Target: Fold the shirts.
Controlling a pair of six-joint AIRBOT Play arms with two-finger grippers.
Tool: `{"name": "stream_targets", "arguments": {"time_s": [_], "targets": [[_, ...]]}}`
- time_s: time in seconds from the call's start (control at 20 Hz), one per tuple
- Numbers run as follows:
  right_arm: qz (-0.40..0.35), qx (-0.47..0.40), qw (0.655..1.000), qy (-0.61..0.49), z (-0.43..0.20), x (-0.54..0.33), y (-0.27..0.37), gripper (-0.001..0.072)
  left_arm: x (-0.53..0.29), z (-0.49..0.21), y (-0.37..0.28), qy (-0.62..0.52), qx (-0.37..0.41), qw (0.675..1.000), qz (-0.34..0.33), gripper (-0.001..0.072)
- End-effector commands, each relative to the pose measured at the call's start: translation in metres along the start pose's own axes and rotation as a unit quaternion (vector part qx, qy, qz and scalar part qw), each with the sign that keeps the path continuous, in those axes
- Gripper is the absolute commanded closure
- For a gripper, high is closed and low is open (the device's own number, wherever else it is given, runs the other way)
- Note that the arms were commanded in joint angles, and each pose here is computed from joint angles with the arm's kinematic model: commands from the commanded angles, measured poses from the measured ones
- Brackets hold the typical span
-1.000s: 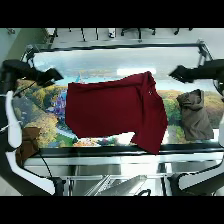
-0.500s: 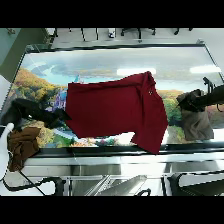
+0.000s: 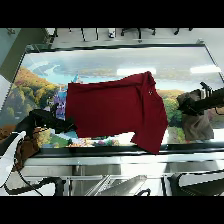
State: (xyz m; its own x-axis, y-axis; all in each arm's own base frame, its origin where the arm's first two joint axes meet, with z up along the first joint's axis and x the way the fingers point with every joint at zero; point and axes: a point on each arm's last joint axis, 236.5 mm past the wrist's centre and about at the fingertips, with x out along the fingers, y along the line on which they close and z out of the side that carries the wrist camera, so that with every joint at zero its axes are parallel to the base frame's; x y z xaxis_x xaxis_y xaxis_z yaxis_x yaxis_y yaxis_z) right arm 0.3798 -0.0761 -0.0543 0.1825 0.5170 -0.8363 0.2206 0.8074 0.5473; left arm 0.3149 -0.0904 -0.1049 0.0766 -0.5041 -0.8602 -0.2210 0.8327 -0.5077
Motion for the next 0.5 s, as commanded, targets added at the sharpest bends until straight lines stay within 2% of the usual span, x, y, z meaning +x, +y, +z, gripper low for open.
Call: {"name": "stream_targets", "arguments": {"time_s": [0.0, 0.45], "targets": [[0.004, 0.002, 1.000, 0.015, -0.003, 0.011, -0.002, 0.0247, 0.003, 0.006, -0.003, -0.016, 0.005, 1.000, -0.004, 0.0685], [0.024, -0.030, 0.989, 0.145, -0.040, 0.091, 0.029, 0.0247, 0.002, 0.006, -0.004, -0.015, 0.006, 1.000, -0.004, 0.0685]]}}
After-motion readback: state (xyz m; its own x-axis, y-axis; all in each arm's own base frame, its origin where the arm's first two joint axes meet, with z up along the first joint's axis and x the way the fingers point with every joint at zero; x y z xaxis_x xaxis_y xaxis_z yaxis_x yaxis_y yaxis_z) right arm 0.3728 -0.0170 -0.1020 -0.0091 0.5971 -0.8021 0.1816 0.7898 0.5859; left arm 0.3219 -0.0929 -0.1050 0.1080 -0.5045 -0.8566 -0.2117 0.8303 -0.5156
